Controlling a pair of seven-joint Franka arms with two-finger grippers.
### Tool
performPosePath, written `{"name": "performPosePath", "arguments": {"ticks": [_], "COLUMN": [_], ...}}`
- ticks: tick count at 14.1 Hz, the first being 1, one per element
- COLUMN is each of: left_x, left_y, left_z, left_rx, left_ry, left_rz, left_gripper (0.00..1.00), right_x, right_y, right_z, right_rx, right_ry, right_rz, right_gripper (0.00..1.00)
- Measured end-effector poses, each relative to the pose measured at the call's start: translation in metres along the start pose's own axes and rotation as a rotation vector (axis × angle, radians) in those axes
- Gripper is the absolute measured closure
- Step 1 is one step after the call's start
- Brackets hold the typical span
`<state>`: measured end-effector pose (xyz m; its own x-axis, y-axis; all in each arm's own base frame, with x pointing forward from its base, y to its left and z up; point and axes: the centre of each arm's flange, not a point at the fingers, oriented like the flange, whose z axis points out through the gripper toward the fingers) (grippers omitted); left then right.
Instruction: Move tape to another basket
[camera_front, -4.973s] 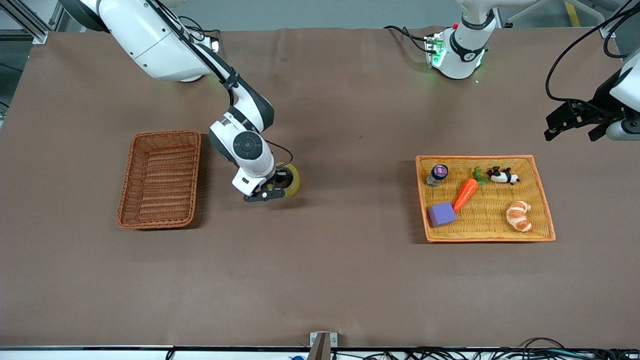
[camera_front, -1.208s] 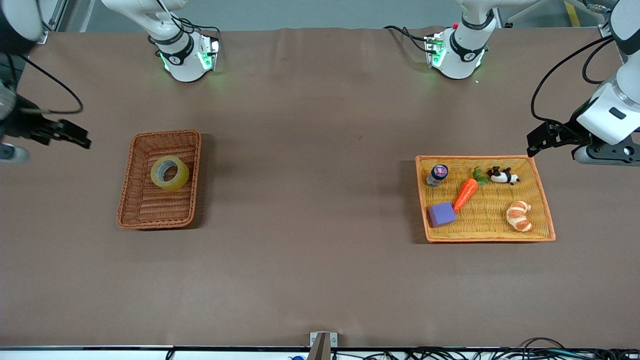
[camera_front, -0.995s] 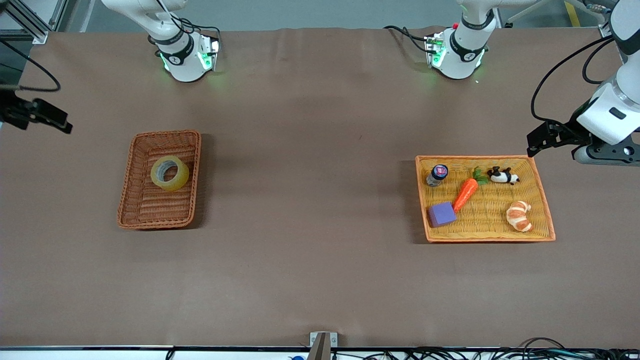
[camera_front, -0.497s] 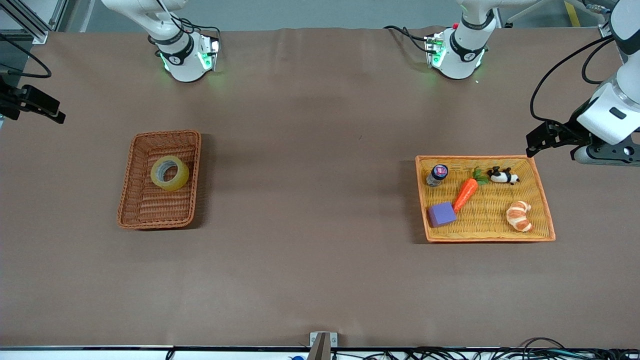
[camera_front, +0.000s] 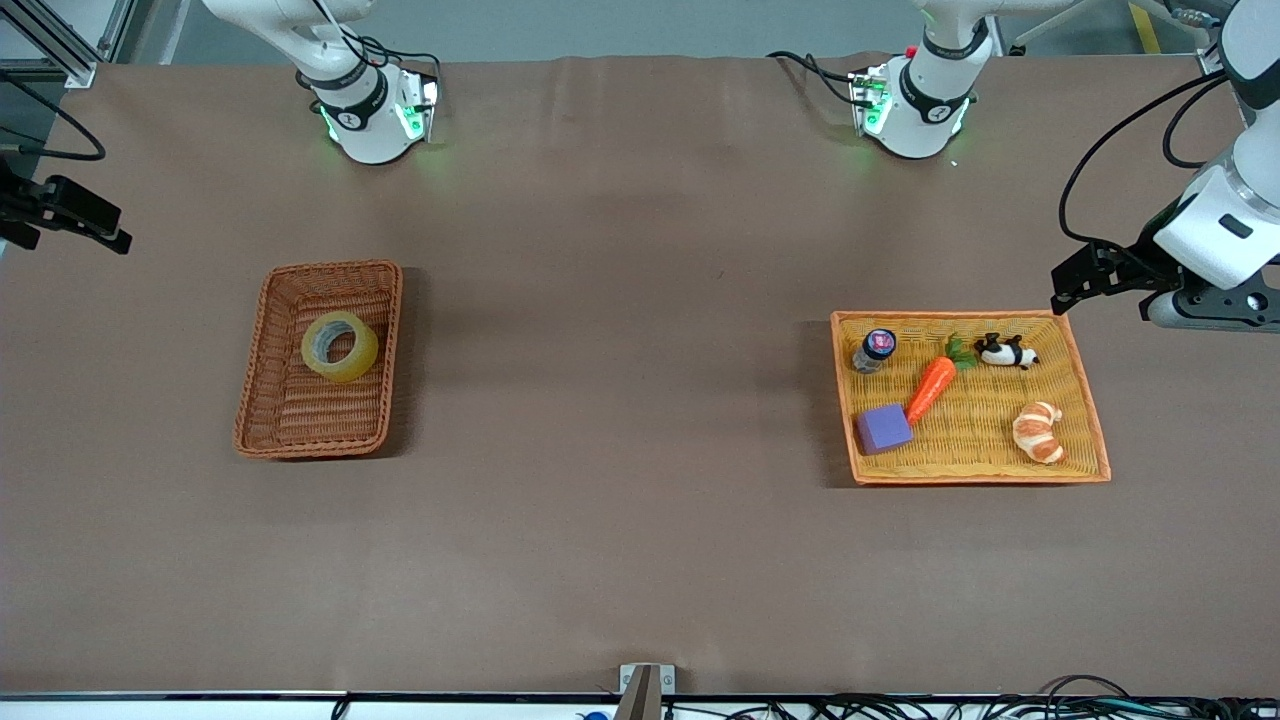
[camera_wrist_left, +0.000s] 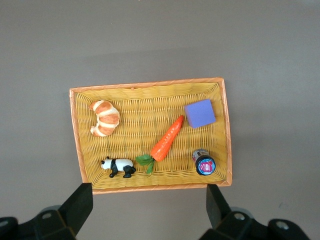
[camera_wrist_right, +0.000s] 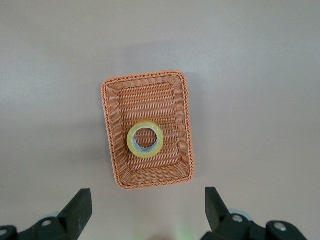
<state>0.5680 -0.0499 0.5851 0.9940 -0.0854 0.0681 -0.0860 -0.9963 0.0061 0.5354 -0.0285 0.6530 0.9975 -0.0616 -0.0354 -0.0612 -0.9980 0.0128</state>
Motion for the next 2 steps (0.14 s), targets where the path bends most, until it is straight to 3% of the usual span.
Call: {"name": "performPosePath", "arguments": {"ticks": [2], "left_x": [0.0], "left_y": [0.0], "left_z": [0.0], "left_rx": [0.0], "left_ry": [0.0], "left_rz": [0.0], "left_gripper": [0.0], "right_x": [0.0001], "right_y": [0.0], "right_z": [0.0003], "right_rx": [0.0], "right_ry": [-0.001], "right_rz": [-0.001], "right_gripper": [0.0]}}
